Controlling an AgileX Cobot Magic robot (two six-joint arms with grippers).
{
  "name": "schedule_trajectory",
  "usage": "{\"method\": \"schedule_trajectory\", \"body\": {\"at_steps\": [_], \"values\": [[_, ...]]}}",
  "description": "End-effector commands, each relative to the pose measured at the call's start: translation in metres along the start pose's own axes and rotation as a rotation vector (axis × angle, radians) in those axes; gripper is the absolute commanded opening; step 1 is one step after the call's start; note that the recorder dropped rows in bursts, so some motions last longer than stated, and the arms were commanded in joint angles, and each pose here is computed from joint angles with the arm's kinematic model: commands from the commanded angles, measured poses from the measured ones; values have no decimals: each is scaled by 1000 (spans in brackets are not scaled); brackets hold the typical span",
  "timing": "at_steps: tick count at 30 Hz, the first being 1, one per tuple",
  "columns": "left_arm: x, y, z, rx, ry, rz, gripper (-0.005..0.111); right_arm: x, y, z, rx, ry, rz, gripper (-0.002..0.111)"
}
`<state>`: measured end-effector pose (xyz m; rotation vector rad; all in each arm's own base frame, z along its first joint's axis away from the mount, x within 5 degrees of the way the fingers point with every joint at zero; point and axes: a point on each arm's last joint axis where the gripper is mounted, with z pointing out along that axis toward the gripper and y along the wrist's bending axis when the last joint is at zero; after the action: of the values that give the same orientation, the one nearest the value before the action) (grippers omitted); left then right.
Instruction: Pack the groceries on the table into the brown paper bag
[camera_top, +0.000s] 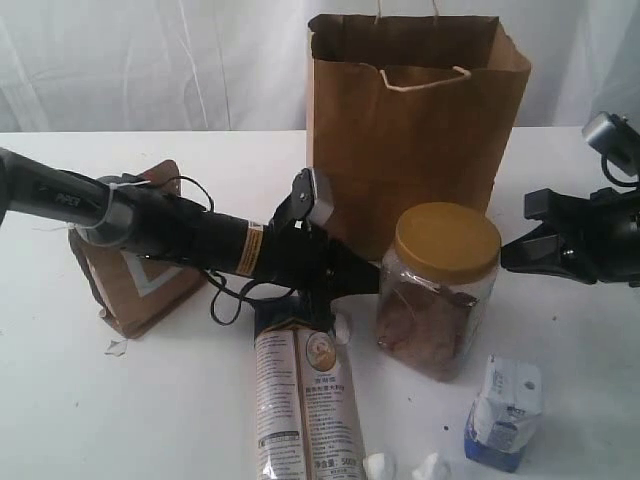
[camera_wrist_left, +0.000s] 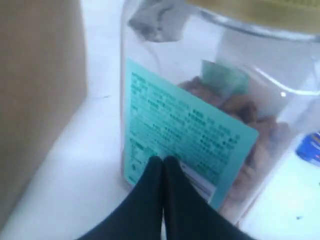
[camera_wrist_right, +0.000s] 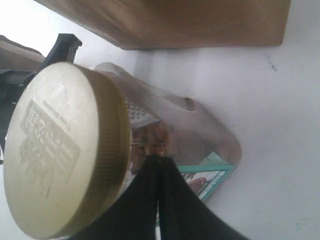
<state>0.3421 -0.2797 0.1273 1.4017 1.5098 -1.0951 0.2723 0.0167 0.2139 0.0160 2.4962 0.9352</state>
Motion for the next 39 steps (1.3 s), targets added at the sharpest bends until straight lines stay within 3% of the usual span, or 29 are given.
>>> {"method": "schedule_trajectory", "body": {"at_steps": [1,6,16,18,21,24,34,39], "values": [[-13,-13,0,81,19,19,0,1,0,0,-5,7,-10,0],[-17,-11,-1,61,-10,10,0,1,0,0,-7,8,-10,0],[-26,9,-2,-166,-106,69,0,4,3,0,-38,32,-7,0],[-26,6,-2,-135,-103,73,0,4,3,0,-38,32,-7,0],[-24,-6,-1,-4,-89,56,0,4,3,0,-38,32,-7,0],[-16,-13,-1,74,7,37,0,3,2,0,-24,21,-7,0],[-5,-19,-2,137,137,-152,0,-8,-11,-1,120,-92,-8,0],[-18,-21,-11,122,121,-131,0,-20,-14,-18,259,-262,42,0]]}}
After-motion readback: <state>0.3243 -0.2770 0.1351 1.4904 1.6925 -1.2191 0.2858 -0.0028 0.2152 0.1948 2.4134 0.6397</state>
